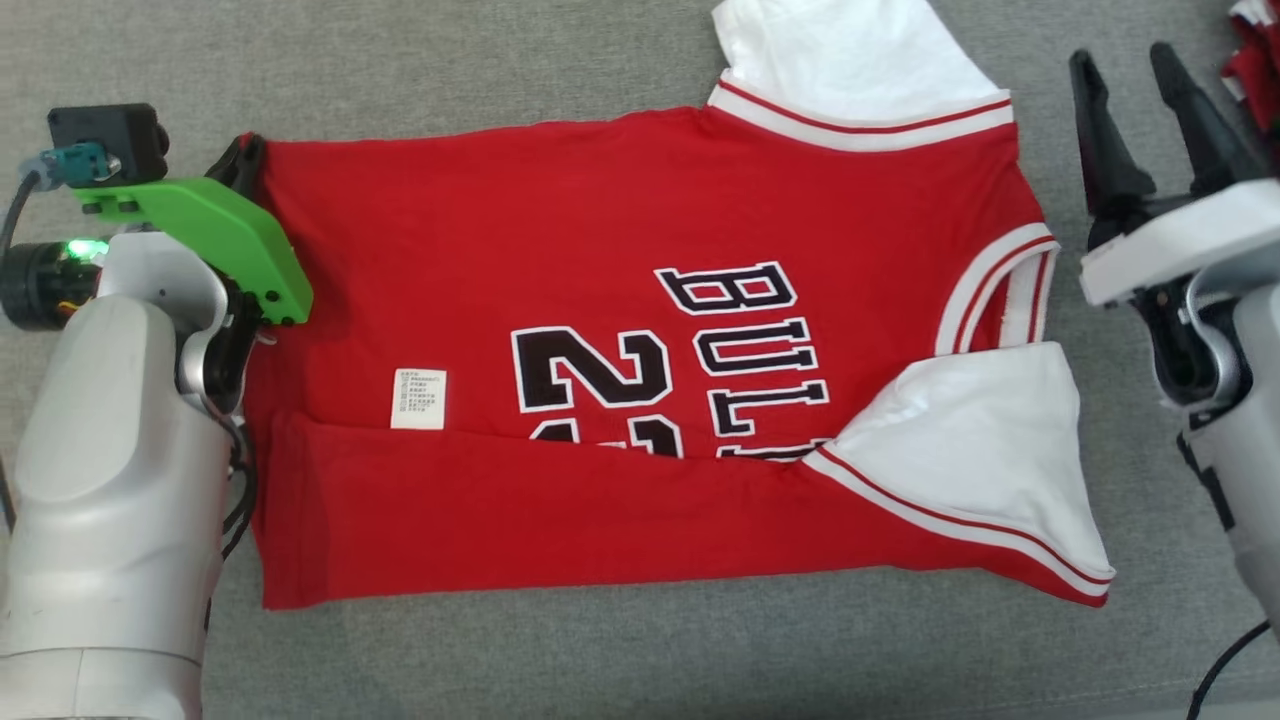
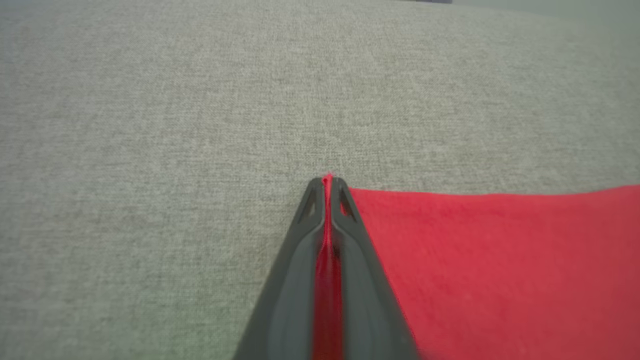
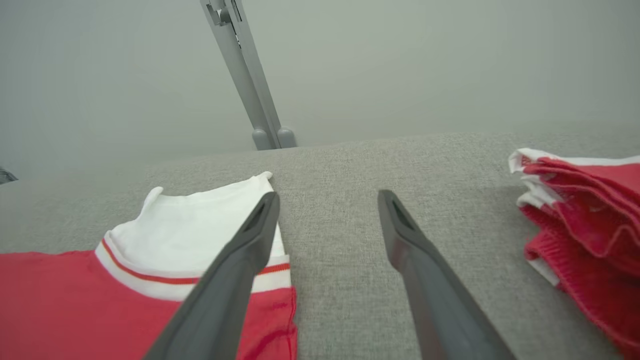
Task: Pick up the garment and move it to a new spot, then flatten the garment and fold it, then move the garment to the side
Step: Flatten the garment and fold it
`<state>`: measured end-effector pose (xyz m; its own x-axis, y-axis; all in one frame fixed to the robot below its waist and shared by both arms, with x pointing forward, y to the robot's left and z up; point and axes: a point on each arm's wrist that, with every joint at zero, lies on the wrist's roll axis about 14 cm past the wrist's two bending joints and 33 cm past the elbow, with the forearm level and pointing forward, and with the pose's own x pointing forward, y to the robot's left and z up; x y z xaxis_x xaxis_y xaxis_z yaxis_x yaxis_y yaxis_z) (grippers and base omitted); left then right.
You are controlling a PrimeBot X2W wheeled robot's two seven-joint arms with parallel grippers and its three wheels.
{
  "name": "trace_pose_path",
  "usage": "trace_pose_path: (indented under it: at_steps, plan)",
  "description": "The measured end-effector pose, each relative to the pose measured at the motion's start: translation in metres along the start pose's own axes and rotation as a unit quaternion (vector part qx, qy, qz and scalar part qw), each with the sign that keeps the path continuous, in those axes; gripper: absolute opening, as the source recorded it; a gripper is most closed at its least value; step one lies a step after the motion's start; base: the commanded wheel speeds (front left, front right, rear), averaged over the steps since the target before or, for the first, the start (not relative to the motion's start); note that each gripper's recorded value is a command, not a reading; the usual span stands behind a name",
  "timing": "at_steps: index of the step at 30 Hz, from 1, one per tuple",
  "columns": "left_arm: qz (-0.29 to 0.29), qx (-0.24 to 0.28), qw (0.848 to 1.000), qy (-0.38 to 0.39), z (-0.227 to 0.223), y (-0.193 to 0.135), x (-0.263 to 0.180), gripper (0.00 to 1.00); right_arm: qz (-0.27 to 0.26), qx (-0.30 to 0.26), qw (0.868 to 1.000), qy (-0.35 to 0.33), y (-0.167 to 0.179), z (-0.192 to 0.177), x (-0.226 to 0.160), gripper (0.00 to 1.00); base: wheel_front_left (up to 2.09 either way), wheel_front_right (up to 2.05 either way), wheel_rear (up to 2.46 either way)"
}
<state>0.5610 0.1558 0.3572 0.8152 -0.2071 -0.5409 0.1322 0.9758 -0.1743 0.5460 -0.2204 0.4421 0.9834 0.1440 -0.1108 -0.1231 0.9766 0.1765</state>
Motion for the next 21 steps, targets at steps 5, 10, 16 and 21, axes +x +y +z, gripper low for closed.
trace_pose_path:
  at_steps: [5, 10, 16, 21]
  plan:
    - [-0.002, -0.006, 1.0, -0.01, 0.002, -0.001, 0.005, 0.0, 0.031, -0.009, 0.999, 0.022, 0.013, -0.003, 0.046, 1.0, 0.0, 0.0, 0.0]
    - [0.002, -0.016, 1.0, -0.015, -0.001, 0.004, 0.009, 0.0, 0.064, -0.022, 0.996, 0.061, 0.032, -0.017, 0.085, 1.0, 0.0, 0.0, 0.0]
    - [0.007, -0.022, 0.999, -0.022, -0.004, 0.01, 0.014, 0.0, 0.089, -0.04, 0.985, 0.139, 0.048, -0.053, 0.11, 1.0, 0.0, 0.0, 0.0]
    - [0.01, -0.023, 0.999, -0.024, -0.007, 0.015, 0.016, 0.0, 0.102, -0.057, 0.975, 0.189, 0.054, -0.071, 0.12, 0.71, 0.0, 0.0, 0.0]
